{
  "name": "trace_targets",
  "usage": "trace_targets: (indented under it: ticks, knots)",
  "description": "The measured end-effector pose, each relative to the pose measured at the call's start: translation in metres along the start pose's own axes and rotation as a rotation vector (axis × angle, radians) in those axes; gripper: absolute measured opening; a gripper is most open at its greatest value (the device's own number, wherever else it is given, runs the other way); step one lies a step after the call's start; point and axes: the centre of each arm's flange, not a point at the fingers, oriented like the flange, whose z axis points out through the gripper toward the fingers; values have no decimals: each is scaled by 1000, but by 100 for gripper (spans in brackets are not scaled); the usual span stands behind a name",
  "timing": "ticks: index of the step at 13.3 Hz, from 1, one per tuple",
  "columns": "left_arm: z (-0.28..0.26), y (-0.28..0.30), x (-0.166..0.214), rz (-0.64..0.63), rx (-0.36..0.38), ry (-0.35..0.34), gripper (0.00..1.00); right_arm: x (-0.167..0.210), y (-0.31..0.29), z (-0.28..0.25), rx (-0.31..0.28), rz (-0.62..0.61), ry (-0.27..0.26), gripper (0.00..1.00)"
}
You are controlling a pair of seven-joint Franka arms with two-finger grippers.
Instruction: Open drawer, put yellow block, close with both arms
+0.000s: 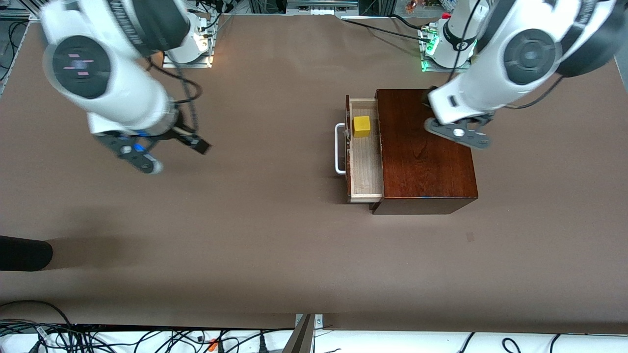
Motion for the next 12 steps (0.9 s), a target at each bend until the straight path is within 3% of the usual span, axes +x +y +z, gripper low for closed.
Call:
trace_targets:
  ticks: [3, 6, 10, 12]
  knots:
    - [6, 40, 30, 240, -70, 52, 100, 40, 78, -4, -5, -171, 6, 100]
    - [32, 98, 64, 488, -71, 114, 100, 65, 142, 5, 31, -279, 31, 100]
    - [73, 187, 94, 819, -40, 205, 100, 88, 205, 18, 66, -398, 49, 100]
    - [100, 220, 103, 943, 37, 196, 100, 96, 219, 19, 76, -430, 51, 100]
